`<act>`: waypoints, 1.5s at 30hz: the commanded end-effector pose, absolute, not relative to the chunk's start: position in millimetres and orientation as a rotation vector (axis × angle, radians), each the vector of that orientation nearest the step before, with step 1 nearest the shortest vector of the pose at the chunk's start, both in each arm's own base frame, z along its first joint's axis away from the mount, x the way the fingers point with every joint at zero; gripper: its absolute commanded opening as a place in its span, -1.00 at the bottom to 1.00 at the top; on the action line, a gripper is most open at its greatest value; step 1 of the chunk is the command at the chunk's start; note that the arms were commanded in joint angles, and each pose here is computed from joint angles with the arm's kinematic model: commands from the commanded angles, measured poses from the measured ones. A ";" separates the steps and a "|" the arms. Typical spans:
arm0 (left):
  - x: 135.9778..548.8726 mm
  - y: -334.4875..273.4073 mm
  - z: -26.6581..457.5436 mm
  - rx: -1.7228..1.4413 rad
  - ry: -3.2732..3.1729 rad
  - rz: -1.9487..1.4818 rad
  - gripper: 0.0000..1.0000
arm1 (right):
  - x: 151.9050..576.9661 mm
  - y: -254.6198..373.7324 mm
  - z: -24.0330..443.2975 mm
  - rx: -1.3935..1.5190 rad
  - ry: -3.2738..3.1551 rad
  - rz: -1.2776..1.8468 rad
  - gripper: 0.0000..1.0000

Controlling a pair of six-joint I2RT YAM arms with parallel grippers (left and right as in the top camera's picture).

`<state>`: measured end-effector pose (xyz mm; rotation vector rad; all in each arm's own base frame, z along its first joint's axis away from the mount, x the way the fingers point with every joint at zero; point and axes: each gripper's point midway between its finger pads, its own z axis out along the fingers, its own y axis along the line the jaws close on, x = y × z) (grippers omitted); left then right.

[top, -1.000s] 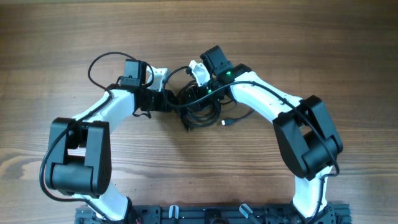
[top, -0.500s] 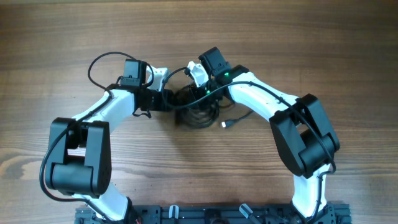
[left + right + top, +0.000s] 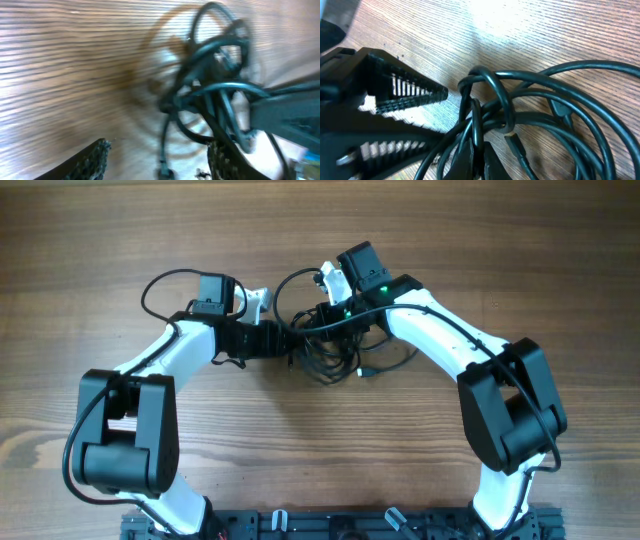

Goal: Untangle cables

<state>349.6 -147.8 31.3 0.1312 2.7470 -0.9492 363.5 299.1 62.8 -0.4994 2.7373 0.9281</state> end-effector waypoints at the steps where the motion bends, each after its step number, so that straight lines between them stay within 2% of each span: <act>1: 351.0 -161.8 71.2 0.130 2.633 -1.221 0.35 | 364.3 301.1 73.1 -0.475 2.721 0.935 -0.91; 4: 352.6 -156.1 83.6 0.100 2.578 -1.326 0.32 | 365.4 300.2 72.2 -0.474 2.721 0.917 -0.91; 7: 355.2 -150.5 82.0 0.079 2.581 -1.305 0.17 | 365.2 300.4 72.2 -0.474 2.721 0.919 -0.91; 9: 357.5 -151.8 83.1 0.006 2.592 -1.325 0.18 | 365.3 300.4 72.2 -0.474 2.721 0.918 -0.91; 12: 358.3 -156.8 83.5 -0.055 2.607 -1.343 0.04 | 365.4 300.4 72.3 -0.473 2.721 0.918 -0.91; 16: 357.3 -165.5 68.2 -0.176 2.704 -1.217 0.06 | 366.3 300.9 72.8 -0.479 2.713 0.918 -0.91; 19: 353.9 -174.5 55.5 -0.198 2.765 -1.076 0.15 | 366.9 301.2 73.2 -0.480 2.710 0.919 -0.91; 22: 350.8 -180.9 48.9 -0.198 2.794 -0.993 0.12 | 366.9 301.2 73.2 -0.481 2.709 0.919 -0.91; 25: 352.0 -179.2 44.8 -0.194 2.798 -0.934 0.00 | 367.8 301.7 73.7 -0.481 2.704 0.920 -0.91; 29: 354.1 -174.4 32.9 -0.215 2.816 -0.883 -0.61 | 370.0 304.0 76.1 -0.489 2.685 0.934 -0.91; 31: 356.1 -169.5 25.6 -0.233 2.826 -0.847 -0.87 | 365.6 308.6 82.6 -0.572 2.644 1.010 -0.91; 32: 358.1 -164.6 23.7 -0.247 2.825 -0.815 -0.92 | 362.3 310.3 87.7 -0.612 2.623 1.061 -0.91; 36: 369.7 -130.4 18.5 -0.361 2.808 -0.707 -0.92 | 352.1 307.0 121.3 -0.641 2.536 1.367 -0.91; 41: 369.6 -115.0 9.2 -0.445 2.823 -0.642 -0.92 | 344.3 298.8 176.9 -0.693 2.275 1.827 -0.91; 45: 368.6 -113.7 7.4 -0.449 2.826 -0.632 -0.92 | 354.7 278.0 194.4 -0.669 2.171 1.924 -0.91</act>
